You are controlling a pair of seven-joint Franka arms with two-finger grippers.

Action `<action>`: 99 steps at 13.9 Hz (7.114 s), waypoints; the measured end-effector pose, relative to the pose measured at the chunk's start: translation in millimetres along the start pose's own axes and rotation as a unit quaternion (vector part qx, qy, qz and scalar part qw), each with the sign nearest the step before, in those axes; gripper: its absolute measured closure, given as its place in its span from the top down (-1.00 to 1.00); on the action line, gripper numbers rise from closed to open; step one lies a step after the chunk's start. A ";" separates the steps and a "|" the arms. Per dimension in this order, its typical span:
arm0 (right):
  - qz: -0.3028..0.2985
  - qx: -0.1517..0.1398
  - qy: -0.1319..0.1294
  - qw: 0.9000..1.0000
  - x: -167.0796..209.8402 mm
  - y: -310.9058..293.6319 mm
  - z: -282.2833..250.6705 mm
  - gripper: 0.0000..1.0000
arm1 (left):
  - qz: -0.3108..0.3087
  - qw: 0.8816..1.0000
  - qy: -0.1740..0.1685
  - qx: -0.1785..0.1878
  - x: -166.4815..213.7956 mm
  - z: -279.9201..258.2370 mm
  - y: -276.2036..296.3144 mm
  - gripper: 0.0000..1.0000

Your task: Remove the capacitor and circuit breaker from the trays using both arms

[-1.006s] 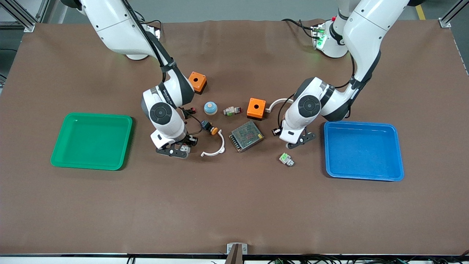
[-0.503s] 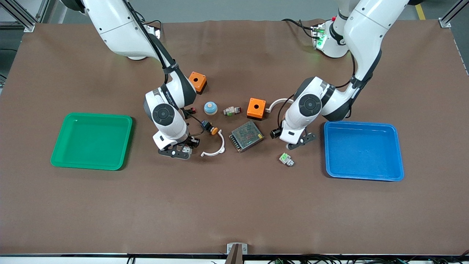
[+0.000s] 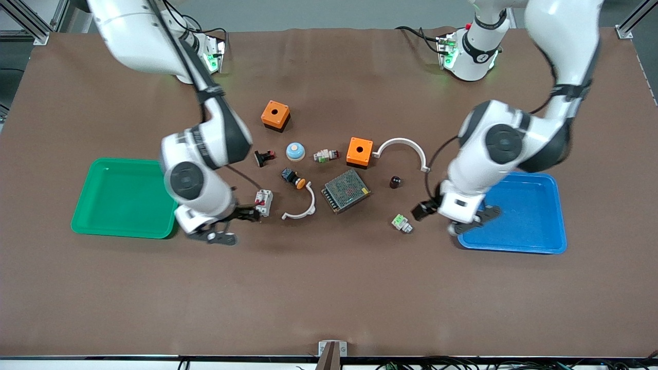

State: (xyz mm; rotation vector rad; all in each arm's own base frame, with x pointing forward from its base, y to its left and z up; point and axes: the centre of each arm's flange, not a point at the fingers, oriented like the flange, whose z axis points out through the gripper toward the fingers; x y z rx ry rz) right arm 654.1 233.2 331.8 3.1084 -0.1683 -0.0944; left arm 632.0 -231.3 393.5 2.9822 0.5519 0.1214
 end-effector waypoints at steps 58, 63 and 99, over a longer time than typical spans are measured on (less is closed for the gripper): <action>-0.056 0.031 0.030 0.998 -107.6 282.7 -282.6 1.00 | 0.212 0.973 -0.056 0.067 -27.2 -278.8 -161.0 1.00; -0.059 0.030 0.022 0.998 -103.5 281.1 -280.5 1.00 | 0.209 0.974 -0.056 0.067 -25.2 -279.1 -164.6 1.00; -0.048 0.031 0.002 0.998 -122.1 280.6 -275.5 1.00 | 0.223 0.971 -0.056 0.064 -17.7 -278.9 -164.8 1.00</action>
